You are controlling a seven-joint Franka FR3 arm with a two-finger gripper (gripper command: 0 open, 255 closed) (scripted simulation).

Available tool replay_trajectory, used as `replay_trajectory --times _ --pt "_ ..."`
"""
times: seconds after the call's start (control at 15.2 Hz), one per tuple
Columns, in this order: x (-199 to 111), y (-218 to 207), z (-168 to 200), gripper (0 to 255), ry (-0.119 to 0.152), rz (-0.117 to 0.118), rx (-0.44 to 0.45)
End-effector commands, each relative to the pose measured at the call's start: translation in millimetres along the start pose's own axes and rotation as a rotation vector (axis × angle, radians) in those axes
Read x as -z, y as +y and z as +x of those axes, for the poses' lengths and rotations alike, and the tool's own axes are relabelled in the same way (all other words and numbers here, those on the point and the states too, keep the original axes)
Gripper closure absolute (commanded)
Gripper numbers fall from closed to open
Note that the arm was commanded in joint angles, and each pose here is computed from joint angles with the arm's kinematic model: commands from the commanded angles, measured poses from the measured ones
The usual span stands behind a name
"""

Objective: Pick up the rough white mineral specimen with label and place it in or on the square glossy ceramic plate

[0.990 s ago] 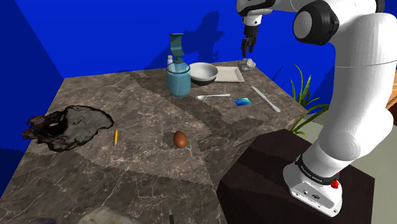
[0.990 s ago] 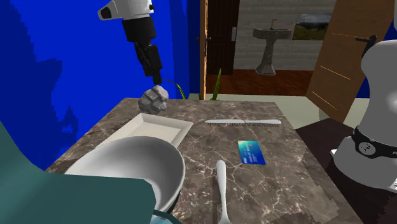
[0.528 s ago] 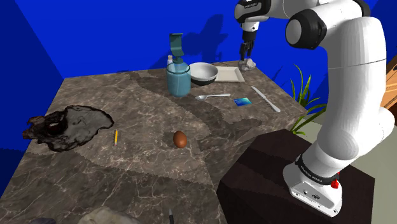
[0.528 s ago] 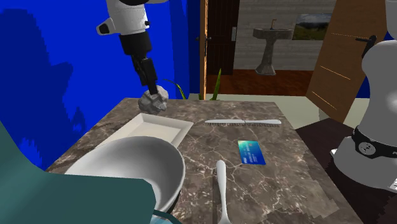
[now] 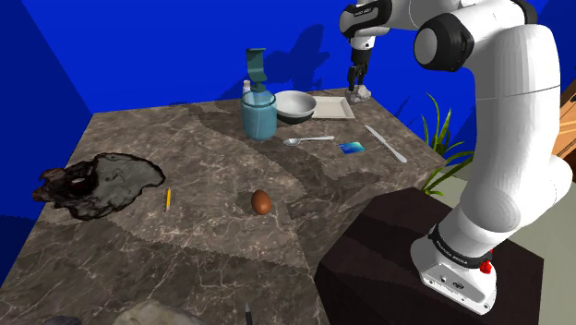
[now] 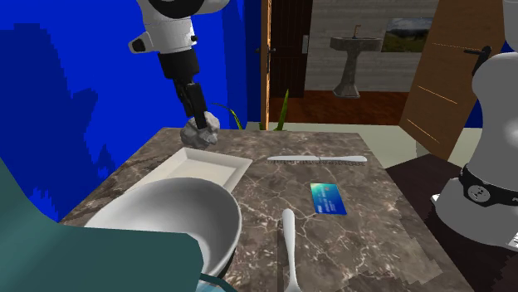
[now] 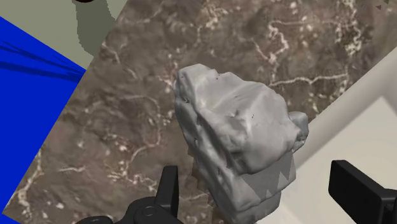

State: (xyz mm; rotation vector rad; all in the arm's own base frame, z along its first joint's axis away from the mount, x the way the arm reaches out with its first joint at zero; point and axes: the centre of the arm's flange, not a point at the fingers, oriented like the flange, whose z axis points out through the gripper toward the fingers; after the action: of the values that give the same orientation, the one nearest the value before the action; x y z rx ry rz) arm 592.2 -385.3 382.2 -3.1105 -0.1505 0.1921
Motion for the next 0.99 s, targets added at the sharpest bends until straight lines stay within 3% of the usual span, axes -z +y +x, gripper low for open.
replay_trajectory --times 0.0,0.07,0.13,0.73,0.92 --pt "0.0 0.0 0.0 0 0.000 0.000 0.000" --pt "0.0 0.0 0.0 0 0.000 0.000 0.000" --pt "0.0 0.0 0.0 255 0.000 0.000 0.000" --pt "-0.1 0.0 0.0 255 0.000 0.000 0.000" --pt "15.7 -0.4 -2.0 255 0.000 0.000 0.000"
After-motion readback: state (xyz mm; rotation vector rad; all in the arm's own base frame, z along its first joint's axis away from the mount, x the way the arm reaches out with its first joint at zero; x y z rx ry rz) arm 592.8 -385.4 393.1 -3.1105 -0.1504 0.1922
